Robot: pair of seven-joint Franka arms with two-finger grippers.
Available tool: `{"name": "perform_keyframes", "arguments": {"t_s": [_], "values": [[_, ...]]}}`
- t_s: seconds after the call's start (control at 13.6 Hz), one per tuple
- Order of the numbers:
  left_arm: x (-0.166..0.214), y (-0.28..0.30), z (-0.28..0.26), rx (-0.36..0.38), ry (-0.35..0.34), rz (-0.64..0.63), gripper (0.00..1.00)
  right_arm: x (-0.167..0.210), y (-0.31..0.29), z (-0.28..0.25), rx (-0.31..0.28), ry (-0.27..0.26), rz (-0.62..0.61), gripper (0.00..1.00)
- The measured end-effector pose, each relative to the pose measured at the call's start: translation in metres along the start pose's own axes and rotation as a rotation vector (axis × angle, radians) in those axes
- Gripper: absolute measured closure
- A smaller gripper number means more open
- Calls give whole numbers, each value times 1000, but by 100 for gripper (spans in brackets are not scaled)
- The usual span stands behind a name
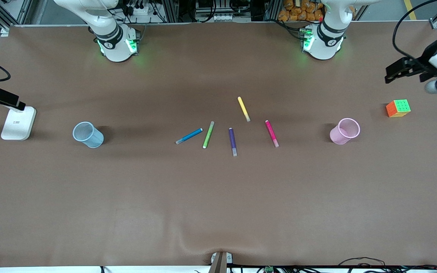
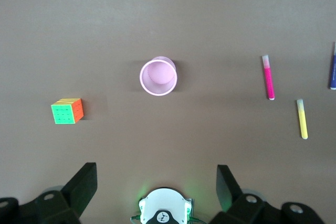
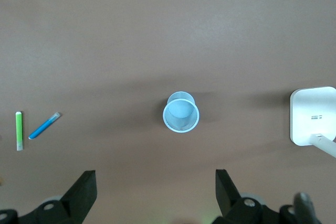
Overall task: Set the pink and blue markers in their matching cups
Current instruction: 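Move the left gripper toward the pink marker while the right gripper reaches the blue marker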
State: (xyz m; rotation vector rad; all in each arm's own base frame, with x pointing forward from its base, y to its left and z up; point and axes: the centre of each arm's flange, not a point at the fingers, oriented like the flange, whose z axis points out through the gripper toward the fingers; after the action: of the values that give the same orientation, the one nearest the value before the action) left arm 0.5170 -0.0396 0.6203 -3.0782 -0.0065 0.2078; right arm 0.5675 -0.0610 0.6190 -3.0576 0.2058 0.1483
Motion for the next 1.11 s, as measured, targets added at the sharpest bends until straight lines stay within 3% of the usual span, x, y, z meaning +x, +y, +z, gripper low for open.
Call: {"name": "perform_keyframes", "arguments": {"t_s": [0.66,1.11], "values": [[33,55,78,17,-105,-41,0,12,6,18,-2,-28,12,0],[60,88,172,-75,-158,-146,0,42,14,71,-49,-109,24,0]]}}
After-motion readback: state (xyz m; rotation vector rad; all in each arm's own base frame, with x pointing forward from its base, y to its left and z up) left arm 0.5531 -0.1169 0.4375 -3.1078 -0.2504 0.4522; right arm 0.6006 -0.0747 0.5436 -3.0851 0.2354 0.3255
